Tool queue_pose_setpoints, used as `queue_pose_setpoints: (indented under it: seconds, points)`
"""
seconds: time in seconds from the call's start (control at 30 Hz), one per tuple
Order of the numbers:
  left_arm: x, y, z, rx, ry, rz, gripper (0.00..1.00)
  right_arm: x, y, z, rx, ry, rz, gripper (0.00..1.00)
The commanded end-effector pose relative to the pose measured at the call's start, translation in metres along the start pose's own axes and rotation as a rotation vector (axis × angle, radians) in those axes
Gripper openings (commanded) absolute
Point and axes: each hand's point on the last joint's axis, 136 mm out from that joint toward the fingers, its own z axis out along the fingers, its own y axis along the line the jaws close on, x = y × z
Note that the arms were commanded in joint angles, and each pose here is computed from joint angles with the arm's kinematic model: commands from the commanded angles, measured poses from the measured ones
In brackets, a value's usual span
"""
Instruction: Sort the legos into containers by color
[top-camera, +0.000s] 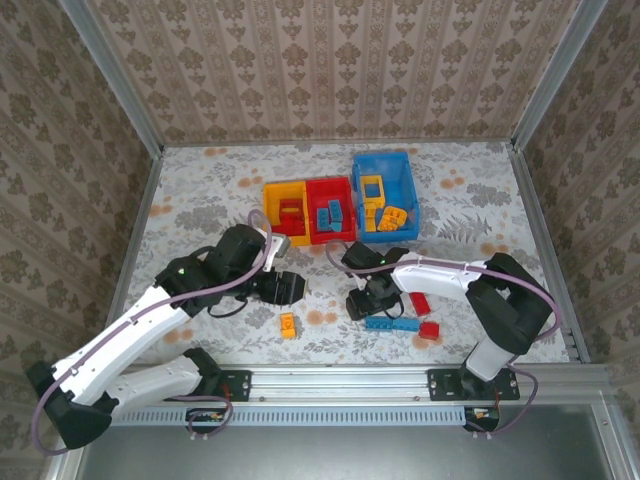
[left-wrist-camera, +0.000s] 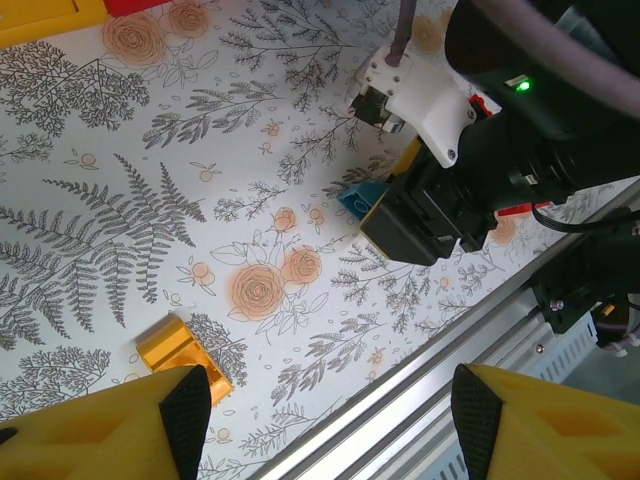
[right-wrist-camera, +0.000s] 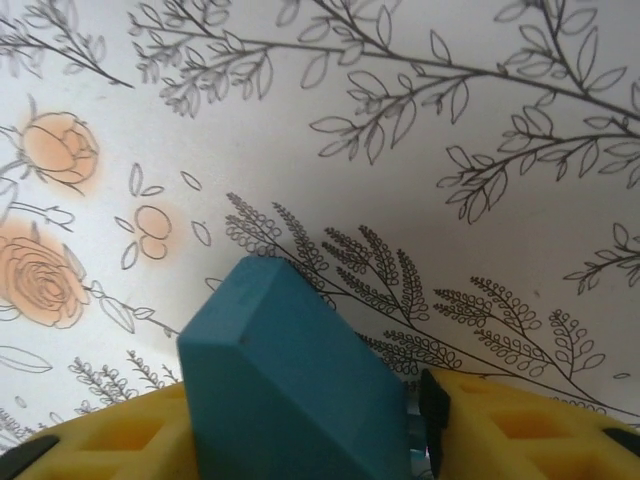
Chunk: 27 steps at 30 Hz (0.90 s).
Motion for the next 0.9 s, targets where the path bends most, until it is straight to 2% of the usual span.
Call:
queue_pose_setpoints:
  seconds: [0.0,0.07,0.23,0.37,0.5,0.7,0.87]
  points:
    - [-0.003,-0.005,0.000,0.018,-0.006,0.002,0.68,-0.008,0.003,-0.003,0.002,-0.026,0.005,0.45]
    - [-0.005,-0.005,0.000,0.015,-0.012,0.001,0.68,-0.011,0.005,-0.009,0.000,-0.043,0.002,0.39]
    - [-0.026,-0.006,-0.002,-0.022,-0.052,0.003,0.67,-0.047,0.006,-0.053,0.044,-0.177,-0.036,0.36]
    - [-0.045,0.001,-0.006,-0.116,-0.089,0.020,0.66,-0.101,0.005,-0.083,0.065,-0.276,-0.027,0.37]
    - [-0.074,0.007,-0.020,-0.196,-0.184,0.025,0.67,-0.162,-0.004,-0.098,0.081,-0.359,0.028,0.36]
    - [-0.105,0.003,-0.017,-0.218,-0.238,0.035,0.67,-0.246,-0.014,-0.095,0.062,-0.440,0.115,0.36]
    - [-0.130,-0.003,-0.013,-0.198,-0.281,0.055,0.67,-0.289,-0.023,-0.080,0.033,-0.473,0.185,0.36]
